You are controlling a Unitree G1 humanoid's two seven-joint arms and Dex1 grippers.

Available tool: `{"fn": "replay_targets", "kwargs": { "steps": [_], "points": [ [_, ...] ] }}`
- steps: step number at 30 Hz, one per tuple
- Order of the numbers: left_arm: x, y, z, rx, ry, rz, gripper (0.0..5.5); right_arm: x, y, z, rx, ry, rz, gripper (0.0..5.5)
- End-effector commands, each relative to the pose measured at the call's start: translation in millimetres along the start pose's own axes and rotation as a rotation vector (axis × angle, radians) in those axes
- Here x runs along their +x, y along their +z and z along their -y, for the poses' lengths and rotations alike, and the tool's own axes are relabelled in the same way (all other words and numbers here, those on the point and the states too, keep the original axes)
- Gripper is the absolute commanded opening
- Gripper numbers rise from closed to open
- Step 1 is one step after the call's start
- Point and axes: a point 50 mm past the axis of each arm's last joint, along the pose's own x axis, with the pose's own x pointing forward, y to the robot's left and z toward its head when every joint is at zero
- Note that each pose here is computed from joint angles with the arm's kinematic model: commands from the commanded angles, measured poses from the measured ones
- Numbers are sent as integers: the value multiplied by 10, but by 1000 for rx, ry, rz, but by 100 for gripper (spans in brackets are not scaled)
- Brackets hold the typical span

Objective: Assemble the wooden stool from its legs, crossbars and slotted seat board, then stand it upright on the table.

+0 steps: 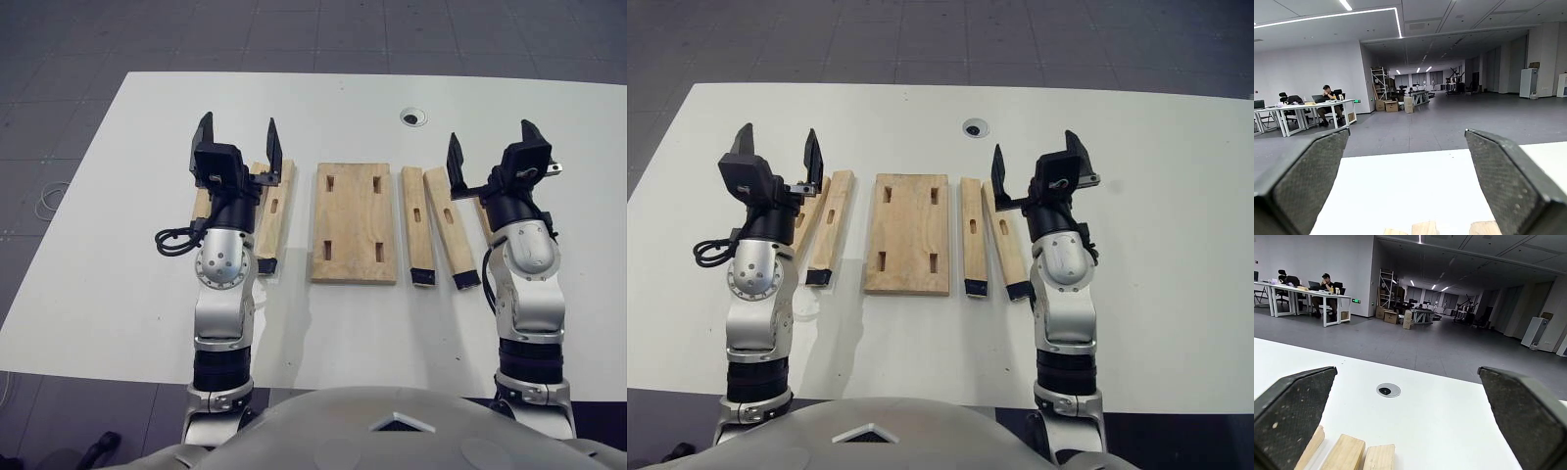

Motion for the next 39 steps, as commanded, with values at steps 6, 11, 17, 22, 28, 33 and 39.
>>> {"fn": "replay_targets", "kwargs": {
  "steps": [6,11,17,22,28,33,39],
  "points": [
    [46,19,1,8,-10,9,437,5,-37,31,11,-29,-25,531],
    [32,5,8,7,-15,-4,437,-152,-257,265,6,-83,-182,531],
    [-8,-20,16,2,-14,-19,437,-464,-501,547,-29,-50,-363,531],
    [-24,-26,18,-1,-17,-24,437,-629,-758,573,7,-10,-523,531],
    [-38,-32,11,-4,-14,-31,437,-745,-907,581,110,-14,-637,513],
    [-37,-39,15,-6,-13,-35,437,-790,-874,510,112,51,-660,425],
    [-47,-40,12,-8,-7,-37,437,-817,-829,477,140,56,-679,316]
  ]
}}
